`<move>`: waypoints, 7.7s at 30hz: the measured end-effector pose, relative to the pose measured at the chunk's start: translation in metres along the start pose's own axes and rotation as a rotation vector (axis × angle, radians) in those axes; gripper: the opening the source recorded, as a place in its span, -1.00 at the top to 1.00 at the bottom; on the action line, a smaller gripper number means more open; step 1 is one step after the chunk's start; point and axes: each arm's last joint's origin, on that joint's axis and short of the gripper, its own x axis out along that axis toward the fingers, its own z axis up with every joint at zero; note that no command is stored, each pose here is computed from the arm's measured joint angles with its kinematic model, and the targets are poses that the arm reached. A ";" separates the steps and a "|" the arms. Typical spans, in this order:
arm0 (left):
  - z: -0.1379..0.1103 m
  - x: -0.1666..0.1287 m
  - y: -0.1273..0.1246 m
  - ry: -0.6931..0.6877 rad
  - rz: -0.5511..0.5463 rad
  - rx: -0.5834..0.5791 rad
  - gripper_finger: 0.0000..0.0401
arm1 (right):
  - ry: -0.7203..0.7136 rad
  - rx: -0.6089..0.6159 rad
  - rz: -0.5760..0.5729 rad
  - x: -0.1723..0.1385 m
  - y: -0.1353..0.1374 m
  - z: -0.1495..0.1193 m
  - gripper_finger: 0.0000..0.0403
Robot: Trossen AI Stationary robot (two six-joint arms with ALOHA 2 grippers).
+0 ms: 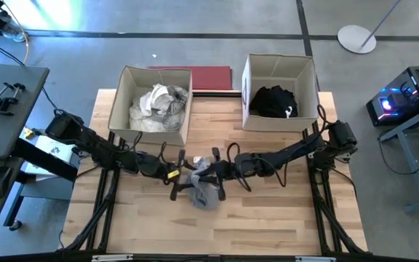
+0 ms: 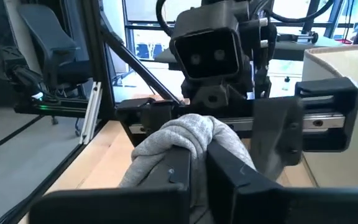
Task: Sort clothes
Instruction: Put the gray pants into the left laundry organizer, then adjust the laundry organizers
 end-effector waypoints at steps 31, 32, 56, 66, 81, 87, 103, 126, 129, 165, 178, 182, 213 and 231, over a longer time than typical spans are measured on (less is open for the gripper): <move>0.184 -0.159 0.102 -0.322 0.900 0.530 0.97 | -0.007 -0.045 -0.108 -0.066 0.016 0.074 0.30; 0.195 -0.166 0.108 -0.333 0.939 0.560 0.97 | -0.004 -0.037 -0.111 -0.065 0.015 0.073 0.30; 0.224 -0.163 0.270 0.318 1.130 0.466 0.97 | 0.030 -0.035 -0.115 -0.064 0.014 0.069 0.30; 0.132 -0.153 0.254 0.900 0.631 -0.199 0.95 | 0.038 -0.037 -0.123 -0.064 0.011 0.068 0.30; -0.017 -0.126 0.278 1.190 0.480 -0.516 0.95 | 0.041 0.009 -0.128 -0.064 0.010 0.067 0.30; -0.078 -0.102 0.289 1.310 0.415 -0.623 0.92 | 0.047 0.006 -0.123 -0.064 0.011 0.067 0.30; -0.015 -0.114 0.296 1.112 0.550 -0.531 0.13 | 0.064 0.007 -0.122 -0.064 0.012 0.065 0.30; 0.120 -0.123 0.158 0.917 0.204 0.011 -0.02 | 0.073 -0.028 -0.122 -0.064 0.012 0.064 0.30; 0.113 -0.115 0.153 1.032 0.227 0.045 -0.02 | 0.073 -0.024 -0.116 -0.064 0.013 0.064 0.30; 0.088 -0.095 0.152 1.118 0.046 -0.140 0.20 | 0.098 -0.013 -0.038 -0.069 0.040 0.061 0.30; 0.060 -0.071 0.127 1.231 -0.002 -0.084 0.79 | 0.098 0.006 -0.039 -0.069 0.039 0.061 0.30; 0.069 -0.065 0.110 1.192 -0.010 -0.119 0.92 | 0.098 0.006 -0.039 -0.069 0.039 0.061 0.30; 0.044 -0.017 0.147 1.065 -0.040 0.158 0.84 | 0.365 0.155 -0.366 -0.118 -0.004 0.065 0.30; 0.112 -0.032 0.121 1.098 0.141 0.002 0.01 | 0.828 -0.014 -0.567 -0.195 -0.131 0.051 -0.08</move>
